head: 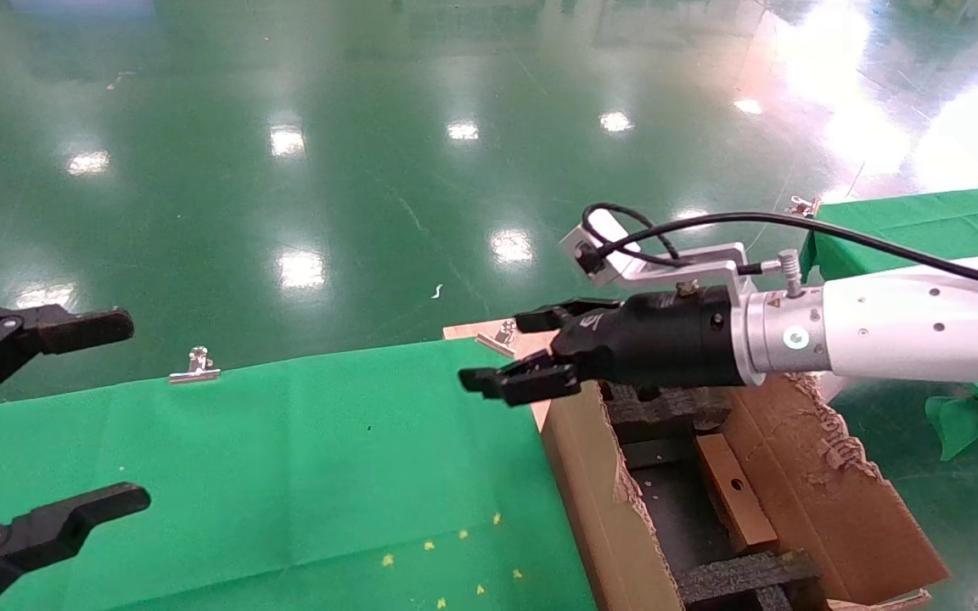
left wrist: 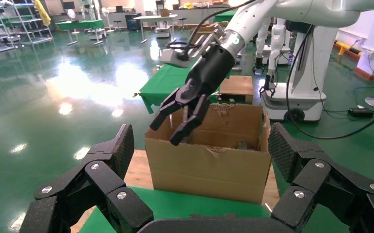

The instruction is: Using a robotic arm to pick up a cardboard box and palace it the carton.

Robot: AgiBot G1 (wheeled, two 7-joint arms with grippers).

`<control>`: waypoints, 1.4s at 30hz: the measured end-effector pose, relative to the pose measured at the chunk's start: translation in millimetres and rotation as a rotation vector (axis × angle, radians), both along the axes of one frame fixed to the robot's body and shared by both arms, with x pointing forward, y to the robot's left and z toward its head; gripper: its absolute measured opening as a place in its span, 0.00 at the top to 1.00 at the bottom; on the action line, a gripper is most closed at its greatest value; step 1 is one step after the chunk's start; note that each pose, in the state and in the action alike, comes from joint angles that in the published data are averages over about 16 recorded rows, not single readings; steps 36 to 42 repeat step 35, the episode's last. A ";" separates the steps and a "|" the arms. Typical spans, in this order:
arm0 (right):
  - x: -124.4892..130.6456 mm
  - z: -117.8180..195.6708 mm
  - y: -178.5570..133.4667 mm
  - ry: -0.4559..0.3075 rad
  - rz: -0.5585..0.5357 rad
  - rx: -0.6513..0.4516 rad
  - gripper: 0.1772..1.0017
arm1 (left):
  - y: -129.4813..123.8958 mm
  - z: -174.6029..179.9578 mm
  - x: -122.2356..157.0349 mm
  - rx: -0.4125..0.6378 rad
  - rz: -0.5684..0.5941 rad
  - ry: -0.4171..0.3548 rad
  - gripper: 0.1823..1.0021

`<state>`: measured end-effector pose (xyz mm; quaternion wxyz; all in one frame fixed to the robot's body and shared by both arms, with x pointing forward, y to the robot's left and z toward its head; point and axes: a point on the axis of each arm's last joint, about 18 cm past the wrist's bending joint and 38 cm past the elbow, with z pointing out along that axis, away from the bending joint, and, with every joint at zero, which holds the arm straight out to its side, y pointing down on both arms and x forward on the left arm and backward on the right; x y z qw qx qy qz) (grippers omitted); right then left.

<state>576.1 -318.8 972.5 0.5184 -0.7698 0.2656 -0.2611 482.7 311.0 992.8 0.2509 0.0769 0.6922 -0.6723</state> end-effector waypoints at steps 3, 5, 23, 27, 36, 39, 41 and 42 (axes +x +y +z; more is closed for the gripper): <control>-8.1 0.5 5.9 -0.020 0.071 0.004 0.00 | 0.0 0.0 0.0 0.000 0.000 0.000 0.00; -13.9 1.1 9.4 -0.037 0.119 0.008 0.00 | 0.0 0.0 0.0 0.000 0.000 0.000 0.00; -76.5 14.6 21.5 -0.326 0.526 0.074 0.00 | 0.0 0.0 0.0 0.000 0.000 0.000 0.00; -91.0 18.0 19.2 -0.410 0.595 0.094 0.00 | 0.0 0.0 0.0 0.000 0.000 0.000 0.00; -106.0 21.1 15.3 -0.501 0.658 0.114 0.00 | 0.1 0.0 0.0 0.000 0.000 0.000 0.00; -106.0 21.1 15.3 -0.501 0.658 0.114 0.00 | 0.1 0.0 0.0 0.000 0.000 0.000 0.00; -106.0 21.1 15.3 -0.501 0.658 0.114 0.00 | 0.1 0.0 0.0 0.000 0.000 0.000 0.00; -106.0 21.1 15.3 -0.501 0.658 0.114 0.00 | 0.1 0.0 0.0 0.000 0.000 0.000 0.00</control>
